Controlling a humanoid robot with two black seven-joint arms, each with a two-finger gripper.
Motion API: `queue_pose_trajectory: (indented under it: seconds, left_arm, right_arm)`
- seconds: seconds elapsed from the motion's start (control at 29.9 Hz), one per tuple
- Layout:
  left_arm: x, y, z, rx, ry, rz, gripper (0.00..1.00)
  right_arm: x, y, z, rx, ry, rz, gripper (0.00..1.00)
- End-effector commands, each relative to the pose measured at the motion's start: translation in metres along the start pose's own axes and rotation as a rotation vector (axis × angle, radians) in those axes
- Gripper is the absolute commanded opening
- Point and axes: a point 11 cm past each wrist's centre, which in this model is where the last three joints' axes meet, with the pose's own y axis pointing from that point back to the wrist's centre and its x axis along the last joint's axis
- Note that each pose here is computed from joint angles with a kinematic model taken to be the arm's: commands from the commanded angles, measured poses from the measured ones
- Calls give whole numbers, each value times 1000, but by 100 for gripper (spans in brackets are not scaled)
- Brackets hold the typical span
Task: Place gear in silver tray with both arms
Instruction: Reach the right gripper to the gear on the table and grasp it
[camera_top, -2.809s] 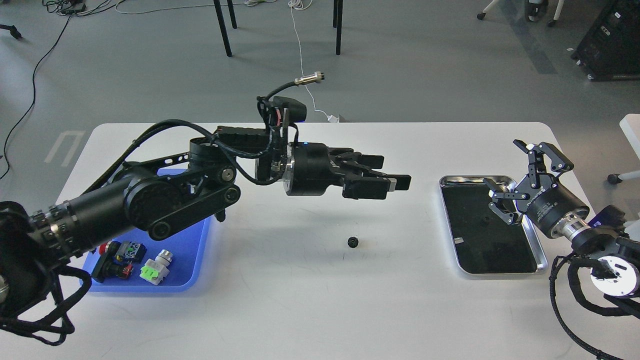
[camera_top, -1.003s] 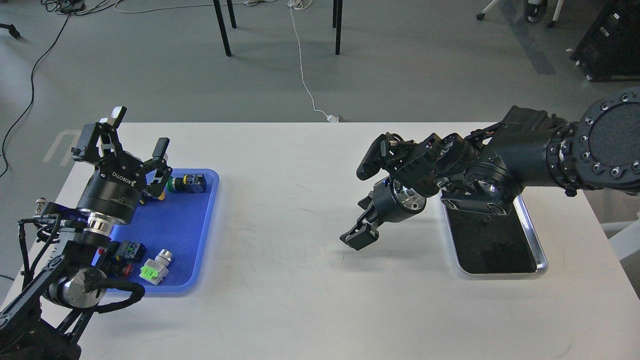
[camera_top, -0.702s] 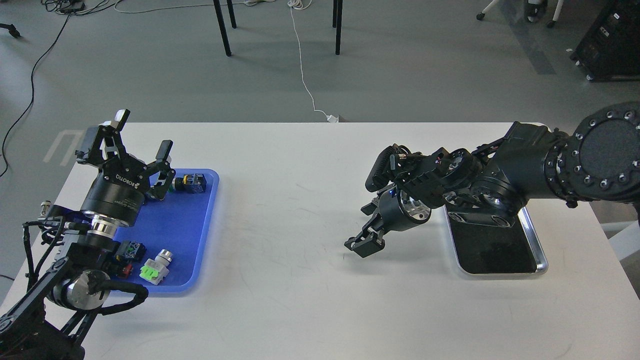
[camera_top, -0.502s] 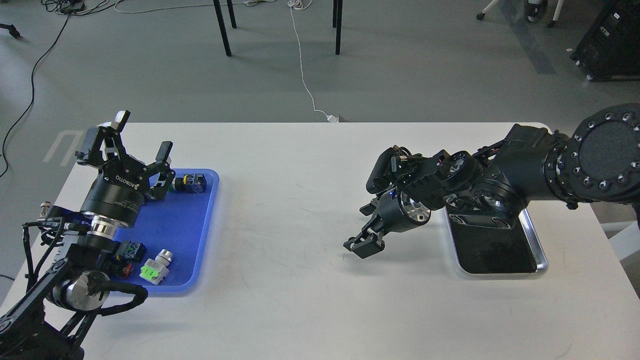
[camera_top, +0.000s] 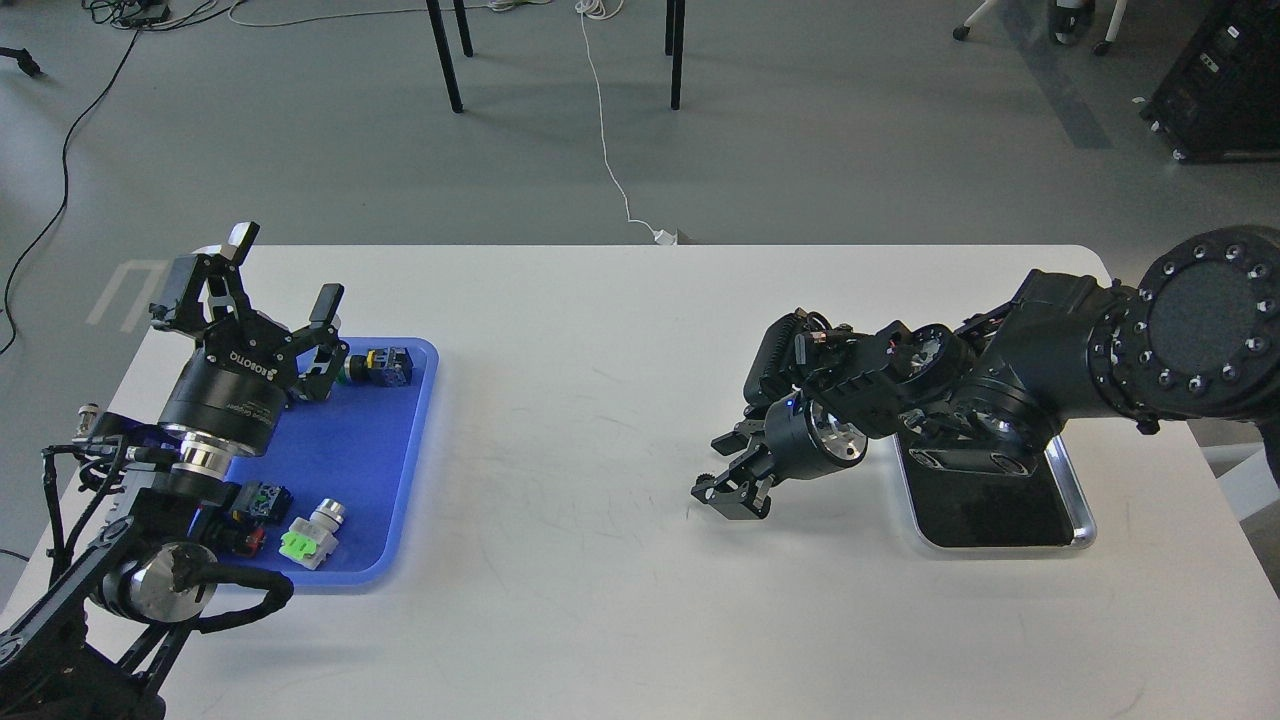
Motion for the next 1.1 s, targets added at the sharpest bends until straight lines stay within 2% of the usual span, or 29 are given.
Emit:
queue_pose_trajectory:
  seconds: [0.0, 0.8, 1.07]
  left_arm:
    - [0, 0, 1, -2, 1, -1, 98]
    - [-2, -1, 1, -5, 5, -5, 98]
    - [-3, -1, -1, -7, 9, -2, 98]
  right_arm:
    - [1, 0, 0, -2, -2, 15, 53]
    - [-17, -6, -3, 2, -26, 43, 52]
    - [-17, -6, -3, 2, -27, 44, 43]
